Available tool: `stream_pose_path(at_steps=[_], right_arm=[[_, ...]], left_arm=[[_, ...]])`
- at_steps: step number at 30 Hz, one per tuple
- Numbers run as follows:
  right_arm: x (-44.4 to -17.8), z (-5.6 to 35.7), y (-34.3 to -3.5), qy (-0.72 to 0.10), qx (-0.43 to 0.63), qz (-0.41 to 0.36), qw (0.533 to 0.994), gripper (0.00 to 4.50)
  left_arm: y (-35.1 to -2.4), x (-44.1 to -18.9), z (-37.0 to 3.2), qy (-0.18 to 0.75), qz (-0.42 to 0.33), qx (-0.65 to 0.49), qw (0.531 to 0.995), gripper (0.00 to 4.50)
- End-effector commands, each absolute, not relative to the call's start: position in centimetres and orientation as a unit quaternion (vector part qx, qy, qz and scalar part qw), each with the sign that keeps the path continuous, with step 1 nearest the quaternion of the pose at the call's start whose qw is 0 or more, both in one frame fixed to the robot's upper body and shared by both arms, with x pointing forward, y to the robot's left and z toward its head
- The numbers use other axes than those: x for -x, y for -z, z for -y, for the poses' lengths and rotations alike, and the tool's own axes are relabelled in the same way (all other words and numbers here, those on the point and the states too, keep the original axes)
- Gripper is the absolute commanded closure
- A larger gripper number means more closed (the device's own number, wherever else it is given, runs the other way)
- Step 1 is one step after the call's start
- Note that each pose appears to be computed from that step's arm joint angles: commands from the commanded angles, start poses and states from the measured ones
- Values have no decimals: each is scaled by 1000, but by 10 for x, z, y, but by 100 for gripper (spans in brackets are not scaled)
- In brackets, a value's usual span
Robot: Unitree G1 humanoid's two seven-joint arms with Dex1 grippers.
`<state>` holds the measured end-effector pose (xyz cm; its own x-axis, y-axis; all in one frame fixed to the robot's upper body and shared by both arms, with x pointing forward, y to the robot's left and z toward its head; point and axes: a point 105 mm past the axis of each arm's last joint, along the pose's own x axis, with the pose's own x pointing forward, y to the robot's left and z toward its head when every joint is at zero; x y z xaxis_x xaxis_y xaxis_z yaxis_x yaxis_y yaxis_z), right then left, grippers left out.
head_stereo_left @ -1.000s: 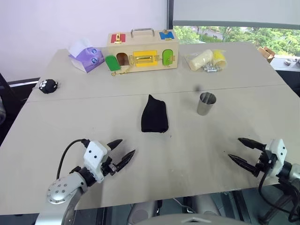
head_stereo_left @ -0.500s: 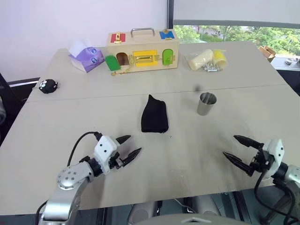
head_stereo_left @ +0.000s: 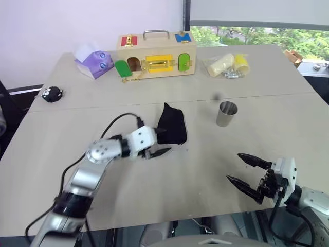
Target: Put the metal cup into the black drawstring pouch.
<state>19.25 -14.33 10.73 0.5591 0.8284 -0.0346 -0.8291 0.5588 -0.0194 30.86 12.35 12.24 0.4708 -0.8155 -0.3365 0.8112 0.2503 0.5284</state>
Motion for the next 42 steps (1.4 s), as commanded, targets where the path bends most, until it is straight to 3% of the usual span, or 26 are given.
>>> stream_pose_path(at_steps=[1, 9, 15, 21, 42], right_arm=[[-190, 132, -121, -470, 27, 19, 882, 33], [-191, 128, -125, -441, 28, 32, 896, 33], [-190, 128, -124, -430, 24, 31, 902, 33], [-192, 126, -123, -426, 23, 34, 904, 33], [-194, 131, -121, -415, 28, 34, 909, 33]], left_arm=[[-131, -318, -114, 527, 29, -372, 763, 111], [-132, -327, -109, 557, 34, -416, 717, 111], [-155, -320, -98, 583, 72, -379, 715, 111], [-143, -312, -101, 598, 55, -418, 682, 111], [-115, -325, -97, 544, 42, -488, 681, 111]])
